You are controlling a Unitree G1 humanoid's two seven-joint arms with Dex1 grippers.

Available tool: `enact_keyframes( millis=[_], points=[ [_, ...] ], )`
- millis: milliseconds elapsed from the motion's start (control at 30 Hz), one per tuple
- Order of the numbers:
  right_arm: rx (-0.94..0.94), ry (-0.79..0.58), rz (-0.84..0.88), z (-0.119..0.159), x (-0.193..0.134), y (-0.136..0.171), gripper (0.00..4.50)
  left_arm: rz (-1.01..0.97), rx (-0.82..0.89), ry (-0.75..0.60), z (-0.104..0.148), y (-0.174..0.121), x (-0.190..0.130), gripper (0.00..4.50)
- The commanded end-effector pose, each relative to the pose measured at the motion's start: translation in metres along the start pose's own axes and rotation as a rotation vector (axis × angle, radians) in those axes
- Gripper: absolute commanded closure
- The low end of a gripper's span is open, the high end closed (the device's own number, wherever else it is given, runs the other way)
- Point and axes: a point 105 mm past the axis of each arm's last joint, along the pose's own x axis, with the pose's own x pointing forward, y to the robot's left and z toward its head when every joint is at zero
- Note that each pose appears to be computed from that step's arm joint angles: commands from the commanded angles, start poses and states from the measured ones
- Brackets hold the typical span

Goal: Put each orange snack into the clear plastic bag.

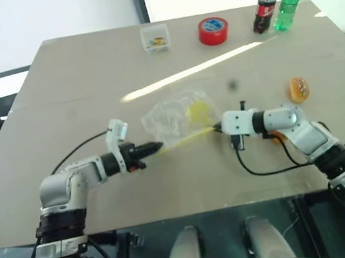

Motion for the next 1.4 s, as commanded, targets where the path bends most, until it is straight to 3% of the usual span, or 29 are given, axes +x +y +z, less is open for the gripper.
enact_keyframes(
  millis=[33,67,167,267,367,500,800,1167,1267,1333,1400],
  points=[
    [-0.037,0.003,-0.133,0.012,-0.005,-0.035,4.5,0.155,0.233,-0.146,0.048,0.009,0.0,3.19],
    [-0.043,0.014,-0.15,0.011,-0.005,-0.04,4.5,0.185,0.359,-0.185,0.063,0.003,0.002,2.8],
    [-0.058,0.023,-0.175,0.012,-0.003,-0.047,4.5,0.177,0.582,-0.275,0.086,-0.025,0.008,2.8],
    [-0.078,0.023,-0.198,0.013,-0.003,-0.053,4.5,0.14,0.829,-0.218,0.077,-0.047,0.011,2.8],
    [-0.086,0.024,-0.195,0.012,-0.003,-0.054,4.5,0.125,0.972,-0.174,0.062,-0.059,0.013,2.8],
    [-0.088,0.019,-0.195,0.014,-0.001,-0.054,4.5,0.165,1.145,-0.018,0.037,-0.048,0.015,2.8],
    [-0.081,0.011,-0.18,0.016,0.005,-0.05,4.5,0.296,1.267,0.039,0.038,-0.017,0.014,2.8],
    [-0.073,0.003,-0.176,0.019,0.004,-0.047,4.5,0.24,1.227,0.047,0.039,-0.01,0.023,2.8],
    [-0.055,0.01,-0.169,0.018,0.004,-0.045,4.5,0.229,1.209,0.056,0.038,-0.008,0.025,3.46],
    [-0.043,0.013,-0.166,0.018,0.004,-0.043,4.5,0.24,1.22,0.076,0.038,-0.004,0.026,4.36],
    [-0.039,0.01,-0.168,0.019,0.003,-0.043,4.5,0.247,1.231,0.084,0.039,-0.001,0.026,4.46]
  ],
)
